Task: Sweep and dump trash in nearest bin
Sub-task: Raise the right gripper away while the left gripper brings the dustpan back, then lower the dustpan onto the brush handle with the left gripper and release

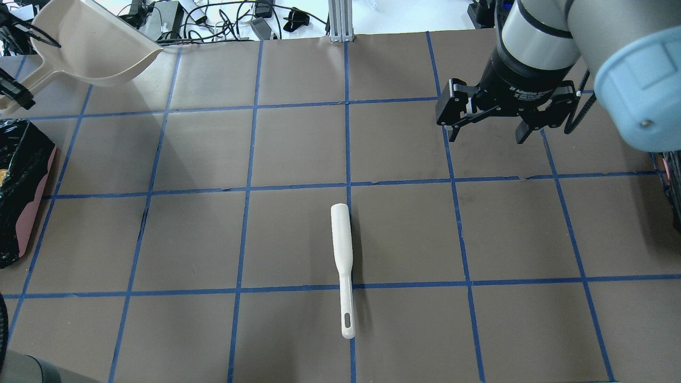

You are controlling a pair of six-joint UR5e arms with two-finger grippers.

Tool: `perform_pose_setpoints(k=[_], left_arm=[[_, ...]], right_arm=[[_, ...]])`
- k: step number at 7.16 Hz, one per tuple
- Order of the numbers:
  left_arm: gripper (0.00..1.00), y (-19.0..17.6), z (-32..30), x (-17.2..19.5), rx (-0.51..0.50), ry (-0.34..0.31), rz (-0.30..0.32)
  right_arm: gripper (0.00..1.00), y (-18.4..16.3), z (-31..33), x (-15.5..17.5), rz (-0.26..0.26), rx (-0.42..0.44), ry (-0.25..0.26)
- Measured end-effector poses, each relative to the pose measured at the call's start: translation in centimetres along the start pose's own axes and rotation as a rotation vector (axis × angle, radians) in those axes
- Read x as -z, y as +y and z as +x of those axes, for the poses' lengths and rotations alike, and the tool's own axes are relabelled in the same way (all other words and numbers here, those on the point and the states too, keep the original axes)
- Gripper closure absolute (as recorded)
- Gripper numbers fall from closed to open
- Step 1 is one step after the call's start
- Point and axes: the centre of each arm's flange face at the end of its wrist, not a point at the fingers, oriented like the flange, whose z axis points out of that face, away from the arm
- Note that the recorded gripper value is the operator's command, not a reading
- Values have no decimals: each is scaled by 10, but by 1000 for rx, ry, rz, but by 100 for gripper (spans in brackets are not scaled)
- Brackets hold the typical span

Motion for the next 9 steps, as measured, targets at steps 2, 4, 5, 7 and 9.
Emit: perform_pose_setpoints(k=[2,4,5,7,9], left_arm=[[100,-58,98,15,222,102,-45],[100,-106,206,21,387,148,-125],[100,-124,257,21,434,162,-150],[100,-147,347,13,440,240,-186],[100,-159,424,3,430,286,-232]], right_arm=[[0,-7,5,8,45,19,16],[0,-24,7,13,59,48,32],[0,-27,6,13,59,54,33],[0,-27,5,10,51,57,32],[0,-27,4,7,45,58,30]])
